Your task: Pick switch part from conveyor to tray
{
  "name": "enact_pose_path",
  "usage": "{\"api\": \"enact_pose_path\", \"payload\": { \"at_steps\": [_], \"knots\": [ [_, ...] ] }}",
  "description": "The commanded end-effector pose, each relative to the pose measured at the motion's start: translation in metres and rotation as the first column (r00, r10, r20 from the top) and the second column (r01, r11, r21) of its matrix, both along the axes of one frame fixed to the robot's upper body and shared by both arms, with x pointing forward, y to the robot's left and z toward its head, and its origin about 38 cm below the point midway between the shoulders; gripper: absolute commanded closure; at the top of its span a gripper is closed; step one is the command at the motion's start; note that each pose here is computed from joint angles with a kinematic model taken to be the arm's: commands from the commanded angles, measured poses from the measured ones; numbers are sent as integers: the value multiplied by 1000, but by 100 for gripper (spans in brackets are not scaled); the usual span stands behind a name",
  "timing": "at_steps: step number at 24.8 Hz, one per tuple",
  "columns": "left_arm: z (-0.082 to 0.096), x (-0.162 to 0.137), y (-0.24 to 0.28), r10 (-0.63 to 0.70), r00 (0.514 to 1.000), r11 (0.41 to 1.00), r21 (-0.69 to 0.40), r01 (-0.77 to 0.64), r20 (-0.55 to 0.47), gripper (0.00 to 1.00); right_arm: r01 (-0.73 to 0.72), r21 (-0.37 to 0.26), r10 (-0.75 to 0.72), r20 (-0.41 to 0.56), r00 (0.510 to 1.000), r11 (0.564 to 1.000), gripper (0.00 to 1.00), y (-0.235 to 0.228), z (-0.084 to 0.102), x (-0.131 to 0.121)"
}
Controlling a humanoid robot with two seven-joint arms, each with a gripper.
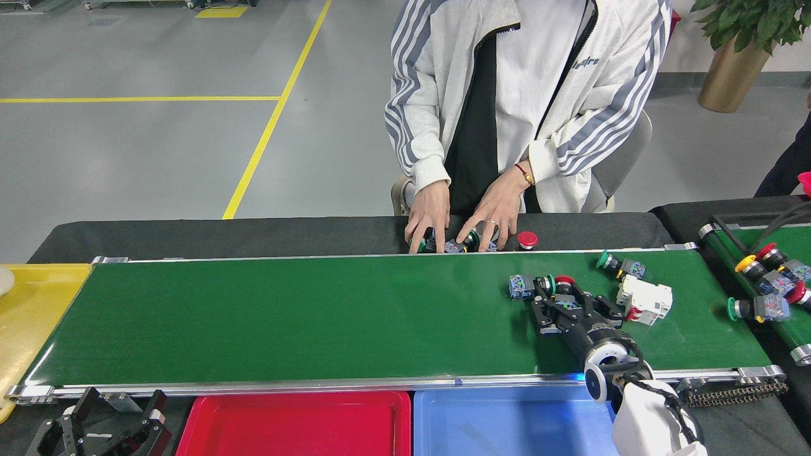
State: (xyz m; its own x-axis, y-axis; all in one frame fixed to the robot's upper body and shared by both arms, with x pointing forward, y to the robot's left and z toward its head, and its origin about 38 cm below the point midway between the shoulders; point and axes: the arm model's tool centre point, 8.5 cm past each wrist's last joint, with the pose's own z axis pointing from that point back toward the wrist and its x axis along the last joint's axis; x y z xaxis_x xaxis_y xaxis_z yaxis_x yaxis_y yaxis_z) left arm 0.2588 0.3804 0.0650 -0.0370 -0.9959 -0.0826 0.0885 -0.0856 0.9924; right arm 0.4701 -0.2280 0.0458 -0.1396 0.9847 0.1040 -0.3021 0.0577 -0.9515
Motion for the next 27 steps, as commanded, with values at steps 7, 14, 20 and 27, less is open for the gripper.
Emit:
{"api": "enact_pose_path", "payload": {
  "at_steps": [7, 14, 20, 27],
  "knots": [
    [7, 0, 7, 6, 1000, 1000, 18, -6, 17, 0, -171, 51, 159, 183, 970, 984, 99, 33, 54, -6],
    [6, 0, 6, 5, 1000, 1000, 16, -5, 17, 0, -799, 22, 746, 343, 571, 601, 94, 153, 64, -142],
    [7, 3, 3, -3, 1000, 1000, 14, 2, 21, 0, -887, 66, 839, 297, 455, 458, 0, 205, 39, -175],
    [6, -1, 3, 4, 1000, 1000, 11, -4, 17, 0, -561, 135, 510, 285, 811, 817, 5, 126, 43, -129]
  ]
}}
